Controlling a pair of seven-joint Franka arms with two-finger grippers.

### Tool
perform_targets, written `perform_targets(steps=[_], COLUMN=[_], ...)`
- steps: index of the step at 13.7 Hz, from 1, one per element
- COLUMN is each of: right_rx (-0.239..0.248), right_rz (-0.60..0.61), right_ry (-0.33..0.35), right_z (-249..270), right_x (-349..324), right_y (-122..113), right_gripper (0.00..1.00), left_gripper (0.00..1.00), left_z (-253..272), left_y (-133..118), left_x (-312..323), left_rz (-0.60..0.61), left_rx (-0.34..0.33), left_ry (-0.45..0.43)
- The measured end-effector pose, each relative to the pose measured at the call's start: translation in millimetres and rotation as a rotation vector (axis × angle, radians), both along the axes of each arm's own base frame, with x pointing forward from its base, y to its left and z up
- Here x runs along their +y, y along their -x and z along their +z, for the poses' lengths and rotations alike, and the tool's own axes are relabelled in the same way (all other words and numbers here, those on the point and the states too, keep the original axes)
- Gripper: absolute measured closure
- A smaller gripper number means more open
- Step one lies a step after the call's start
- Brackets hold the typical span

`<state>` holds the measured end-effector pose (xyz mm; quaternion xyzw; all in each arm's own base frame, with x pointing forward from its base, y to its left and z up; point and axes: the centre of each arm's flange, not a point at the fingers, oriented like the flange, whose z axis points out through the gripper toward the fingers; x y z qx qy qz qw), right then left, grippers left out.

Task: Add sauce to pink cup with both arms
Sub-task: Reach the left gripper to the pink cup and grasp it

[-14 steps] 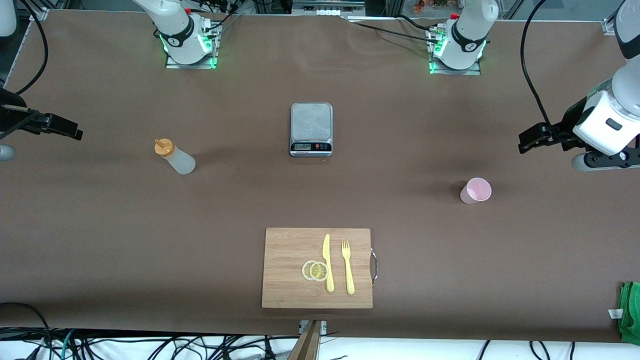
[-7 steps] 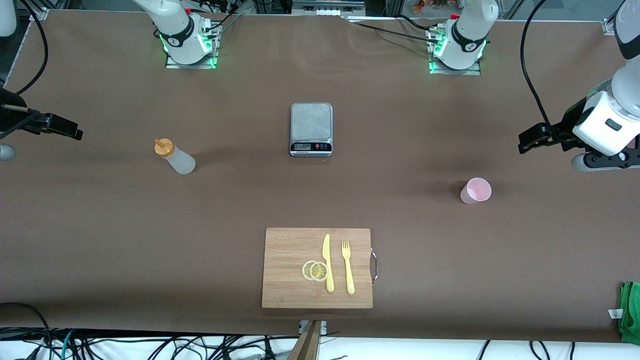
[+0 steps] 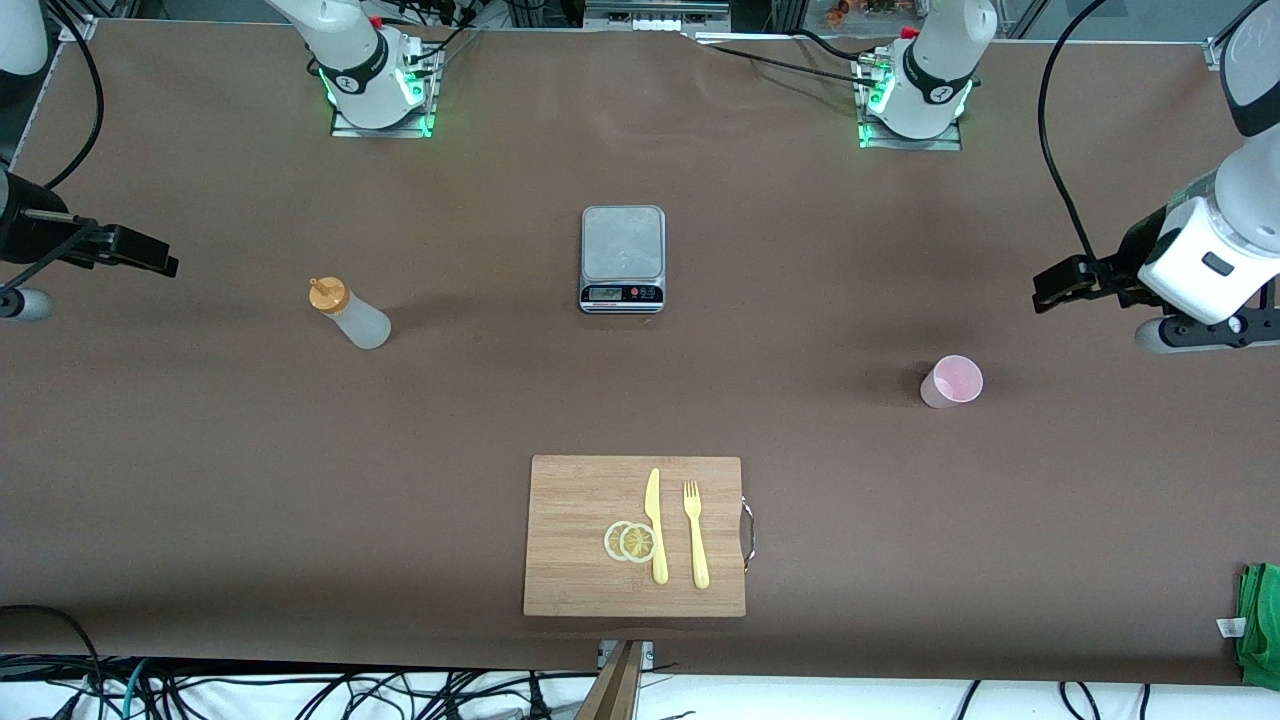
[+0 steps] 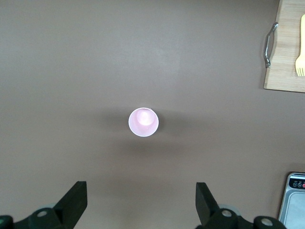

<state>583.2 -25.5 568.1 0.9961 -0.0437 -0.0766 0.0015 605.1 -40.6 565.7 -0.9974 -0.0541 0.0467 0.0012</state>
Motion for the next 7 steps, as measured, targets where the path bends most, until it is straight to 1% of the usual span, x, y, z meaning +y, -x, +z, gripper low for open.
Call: perform_targets(steps=[4, 6, 7], right_rx=[0.007, 0.007, 0.007], right_rz=[0.003, 0.004, 0.004], right_ry=[-0.001, -0.001, -0.001], right_z=[-1, -1, -1], right_x=[0, 0, 0], right_y=[0, 0, 0], right_gripper=[0.00, 0.00, 0.00], left_gripper=[0.00, 0.00, 0.00], left_z=[-54, -91, -111], left_y=[-21, -35, -42], left_x=[28, 39, 41], left_rz=[0.036, -0.010, -0.037], left_rx=[0.074, 0.103, 0.107], left_ry=[0.009, 0.026, 0.032])
